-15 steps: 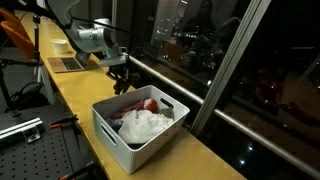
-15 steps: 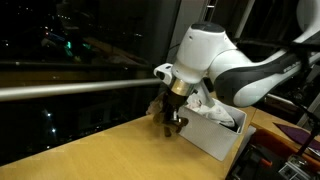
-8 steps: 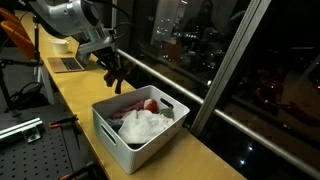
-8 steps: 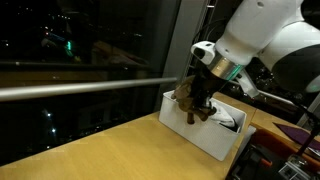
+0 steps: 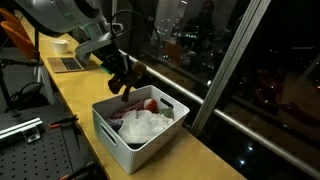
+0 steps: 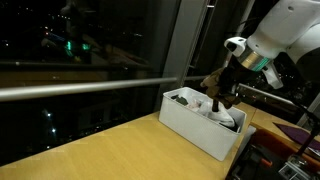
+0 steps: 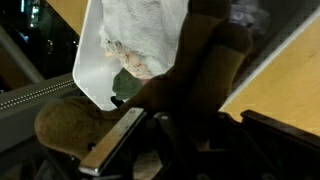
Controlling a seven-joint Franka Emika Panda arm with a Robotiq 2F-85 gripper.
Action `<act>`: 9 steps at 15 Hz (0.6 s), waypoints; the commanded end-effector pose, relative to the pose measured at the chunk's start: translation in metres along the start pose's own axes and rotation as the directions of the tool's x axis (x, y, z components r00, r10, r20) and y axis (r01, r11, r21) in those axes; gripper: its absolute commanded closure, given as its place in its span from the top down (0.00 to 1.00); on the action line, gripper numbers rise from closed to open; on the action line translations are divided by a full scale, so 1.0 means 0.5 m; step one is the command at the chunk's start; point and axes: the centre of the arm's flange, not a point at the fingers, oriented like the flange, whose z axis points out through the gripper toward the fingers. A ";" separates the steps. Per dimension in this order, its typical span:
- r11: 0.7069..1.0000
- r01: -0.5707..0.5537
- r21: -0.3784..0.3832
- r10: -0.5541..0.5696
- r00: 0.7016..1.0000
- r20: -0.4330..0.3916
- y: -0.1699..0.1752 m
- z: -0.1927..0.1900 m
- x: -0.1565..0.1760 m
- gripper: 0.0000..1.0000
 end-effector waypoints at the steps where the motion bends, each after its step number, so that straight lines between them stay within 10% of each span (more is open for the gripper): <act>1: 0.999 -0.044 -0.029 0.044 0.999 -0.008 0.052 0.040 -0.016 0.04; 2: 0.998 -0.050 -0.030 0.050 0.999 -0.005 0.059 0.049 -0.018 0.04; 3: 0.998 -0.050 -0.034 0.050 0.999 0.003 0.063 0.056 -0.019 0.41; 9: 0.996 -0.085 -0.035 0.085 0.996 -0.003 0.038 0.069 -0.022 0.77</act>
